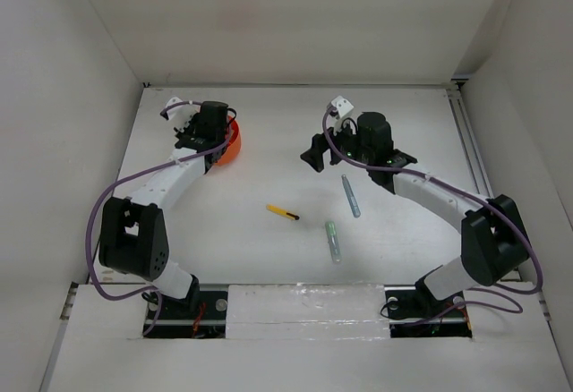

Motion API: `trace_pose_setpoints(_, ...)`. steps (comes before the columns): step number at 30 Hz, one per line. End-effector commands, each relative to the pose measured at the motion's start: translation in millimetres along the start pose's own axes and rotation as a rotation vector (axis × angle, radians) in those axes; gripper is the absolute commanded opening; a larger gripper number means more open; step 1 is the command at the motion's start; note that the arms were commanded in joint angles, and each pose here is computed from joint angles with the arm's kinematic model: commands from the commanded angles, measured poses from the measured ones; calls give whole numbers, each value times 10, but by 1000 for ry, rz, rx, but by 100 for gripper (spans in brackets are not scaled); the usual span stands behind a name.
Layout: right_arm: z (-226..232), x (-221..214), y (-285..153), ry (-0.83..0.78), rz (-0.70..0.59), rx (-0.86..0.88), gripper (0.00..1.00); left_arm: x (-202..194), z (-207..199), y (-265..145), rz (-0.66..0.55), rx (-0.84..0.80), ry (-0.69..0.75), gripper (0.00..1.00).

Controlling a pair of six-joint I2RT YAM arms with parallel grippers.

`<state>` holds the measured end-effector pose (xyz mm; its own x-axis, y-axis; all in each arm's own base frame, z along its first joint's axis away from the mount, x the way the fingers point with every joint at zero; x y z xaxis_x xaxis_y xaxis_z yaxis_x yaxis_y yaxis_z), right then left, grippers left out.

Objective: Sort the stationery into containers
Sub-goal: Place the stationery into the container

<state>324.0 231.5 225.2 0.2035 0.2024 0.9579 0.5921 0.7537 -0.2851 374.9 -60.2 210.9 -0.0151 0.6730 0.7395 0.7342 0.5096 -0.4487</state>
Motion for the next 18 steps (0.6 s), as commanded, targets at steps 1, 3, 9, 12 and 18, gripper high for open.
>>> trace_pose_setpoints(1,22,249,46,-50,-87,26,100,34,-13,7,-33,2,-39,10)
trace_pose_setpoints(3,22,249,46,-50,-87,26,100,34,-13,7,-33,2,-39,26)
trace_pose_setpoints(9,32,219,46,-58,-40,-67,100,83,-39,-39,-25,-1,-38,54)
trace_pose_setpoints(12,58,237,50,-83,-16,-94,100,158,-58,-97,-33,-17,-46,54)
trace_pose_setpoints(18,73,109,-82,-89,110,-187,100,449,-236,-357,-9,-103,-54,79)
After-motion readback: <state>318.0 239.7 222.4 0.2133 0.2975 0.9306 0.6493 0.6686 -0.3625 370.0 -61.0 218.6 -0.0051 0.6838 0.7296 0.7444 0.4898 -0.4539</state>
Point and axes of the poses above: each gripper's point midway between its finger pads, its own y axis out along the fingers, its own z axis along the line the jaws close on, x = y × z, the point moved 7 cm from there along -y, back along the fingers, and after that the axes turned 8 degrees about -y, right-handed, at the moved point
